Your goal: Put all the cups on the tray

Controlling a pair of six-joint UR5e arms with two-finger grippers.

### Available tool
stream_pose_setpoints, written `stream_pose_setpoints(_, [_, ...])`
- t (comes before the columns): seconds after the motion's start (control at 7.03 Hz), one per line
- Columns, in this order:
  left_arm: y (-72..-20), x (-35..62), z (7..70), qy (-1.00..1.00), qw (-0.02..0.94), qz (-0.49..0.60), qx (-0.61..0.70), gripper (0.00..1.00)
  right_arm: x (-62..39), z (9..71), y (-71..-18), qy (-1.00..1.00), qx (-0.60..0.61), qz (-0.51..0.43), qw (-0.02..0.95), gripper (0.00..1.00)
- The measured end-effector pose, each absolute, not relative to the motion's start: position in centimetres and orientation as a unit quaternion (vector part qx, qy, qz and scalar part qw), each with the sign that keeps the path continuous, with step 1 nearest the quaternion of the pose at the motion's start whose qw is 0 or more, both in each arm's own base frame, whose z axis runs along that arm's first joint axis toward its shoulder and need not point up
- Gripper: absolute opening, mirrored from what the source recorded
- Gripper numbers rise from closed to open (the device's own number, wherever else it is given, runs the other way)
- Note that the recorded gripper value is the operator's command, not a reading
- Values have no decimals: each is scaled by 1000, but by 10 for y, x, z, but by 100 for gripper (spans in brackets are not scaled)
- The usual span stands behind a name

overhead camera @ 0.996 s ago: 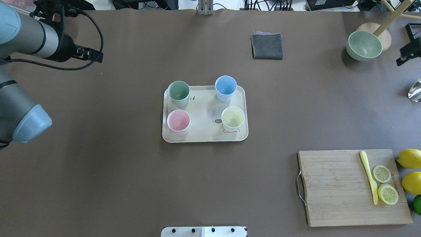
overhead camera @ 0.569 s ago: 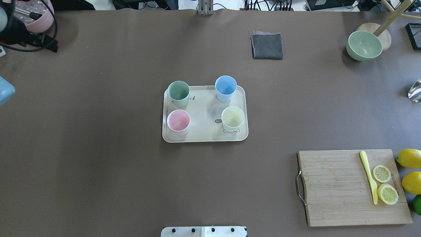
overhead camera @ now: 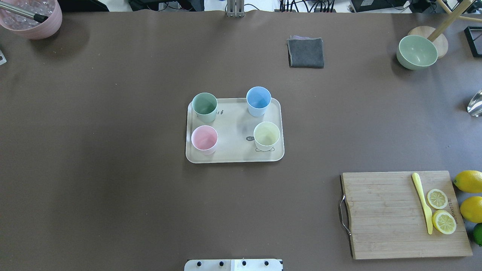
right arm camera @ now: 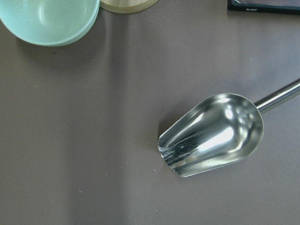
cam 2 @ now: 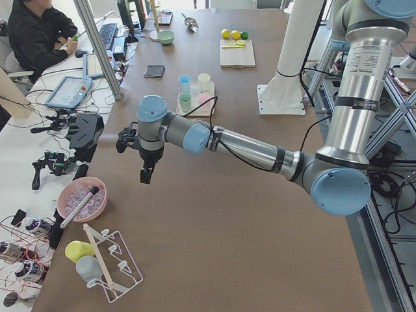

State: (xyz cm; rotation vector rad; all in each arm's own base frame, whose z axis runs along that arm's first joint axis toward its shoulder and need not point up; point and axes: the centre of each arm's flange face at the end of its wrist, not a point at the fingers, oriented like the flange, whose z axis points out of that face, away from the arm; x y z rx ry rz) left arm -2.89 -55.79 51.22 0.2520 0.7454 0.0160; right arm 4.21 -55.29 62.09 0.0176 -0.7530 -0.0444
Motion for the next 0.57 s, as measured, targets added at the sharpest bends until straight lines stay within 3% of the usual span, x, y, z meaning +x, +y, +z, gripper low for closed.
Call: stream_pose_setpoints(0.57, [-510, -56, 583, 362, 929, -19, 78, 97, 43, 613, -555, -377, 13, -16, 926, 100])
